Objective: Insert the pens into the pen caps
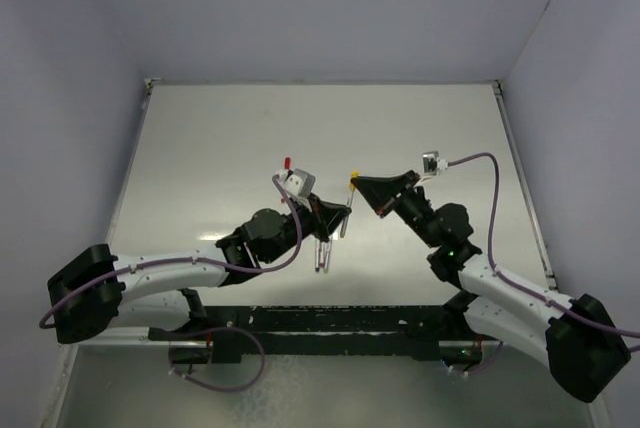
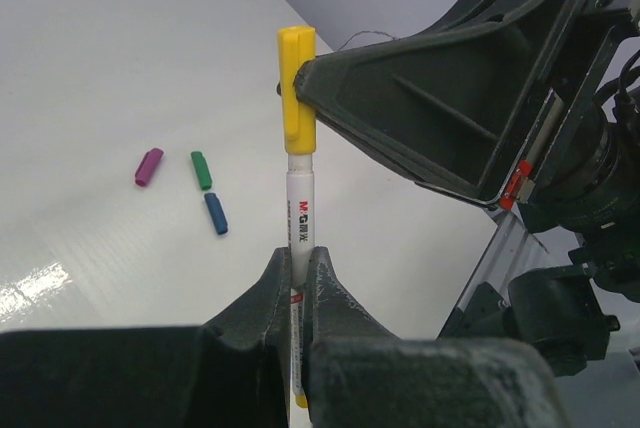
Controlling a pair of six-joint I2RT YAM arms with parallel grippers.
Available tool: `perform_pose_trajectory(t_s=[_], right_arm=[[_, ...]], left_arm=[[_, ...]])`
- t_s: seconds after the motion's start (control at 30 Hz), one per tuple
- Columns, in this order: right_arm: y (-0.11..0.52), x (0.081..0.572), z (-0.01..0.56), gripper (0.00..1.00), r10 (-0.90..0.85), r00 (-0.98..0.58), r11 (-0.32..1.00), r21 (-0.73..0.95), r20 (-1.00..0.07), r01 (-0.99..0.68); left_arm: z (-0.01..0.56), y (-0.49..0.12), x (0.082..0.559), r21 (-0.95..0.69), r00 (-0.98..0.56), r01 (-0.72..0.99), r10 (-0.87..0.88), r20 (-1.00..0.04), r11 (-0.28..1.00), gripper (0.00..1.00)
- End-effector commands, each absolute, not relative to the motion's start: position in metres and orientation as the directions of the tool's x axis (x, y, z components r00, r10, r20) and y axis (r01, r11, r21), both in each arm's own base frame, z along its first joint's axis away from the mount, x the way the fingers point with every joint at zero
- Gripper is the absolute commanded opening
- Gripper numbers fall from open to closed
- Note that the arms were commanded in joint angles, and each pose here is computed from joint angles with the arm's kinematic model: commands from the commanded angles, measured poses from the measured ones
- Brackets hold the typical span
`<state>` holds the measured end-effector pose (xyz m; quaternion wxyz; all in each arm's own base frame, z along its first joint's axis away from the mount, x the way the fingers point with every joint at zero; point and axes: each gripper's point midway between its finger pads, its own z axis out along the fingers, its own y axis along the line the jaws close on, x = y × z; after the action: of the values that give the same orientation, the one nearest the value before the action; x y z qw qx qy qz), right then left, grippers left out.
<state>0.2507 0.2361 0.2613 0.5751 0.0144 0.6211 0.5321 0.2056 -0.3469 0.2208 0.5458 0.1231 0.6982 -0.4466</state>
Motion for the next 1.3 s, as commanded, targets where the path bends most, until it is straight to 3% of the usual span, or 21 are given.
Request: perform_pose_trajectory(t_s=[0.0, 0.27, 0.6, 1.0, 1.27], right_arm=[[0.244, 0.245, 0.269, 0.0, 0.618, -0.348, 0.403, 0.664, -0.705, -0.63], [0.258, 0.236, 0.233, 0.0, 0.529, -0.44, 0.426, 0.675, -0.726, -0.602], [0.288, 0.215, 0.202, 0.0, 0.37, -0.503, 0.465, 0.624, -0.781, -0.628], [0.283, 0.215, 0.166, 0.0, 0.336, -0.528, 0.574, 0.614, -0.78, -0.542], [0.289, 0.216, 0.163, 0.0, 0.303, -0.532, 0.59, 0.594, -0.79, -0.546]], left_arm=[[0.247, -0.346, 0.212, -0.513, -0.326, 0.664, -0.407, -0.853, 0.545, 0.0], [0.273, -0.335, 0.235, -0.517, -0.272, 0.674, -0.473, -0.838, 0.528, 0.0], [0.307, -0.339, 0.243, -0.531, -0.282, 0.768, -0.554, -0.783, 0.358, 0.0], [0.347, -0.306, 0.253, -0.436, -0.108, 0.755, -0.563, -0.819, 0.49, 0.0], [0.347, -0.302, 0.256, -0.438, -0.1, 0.746, -0.567, -0.818, 0.501, 0.0]])
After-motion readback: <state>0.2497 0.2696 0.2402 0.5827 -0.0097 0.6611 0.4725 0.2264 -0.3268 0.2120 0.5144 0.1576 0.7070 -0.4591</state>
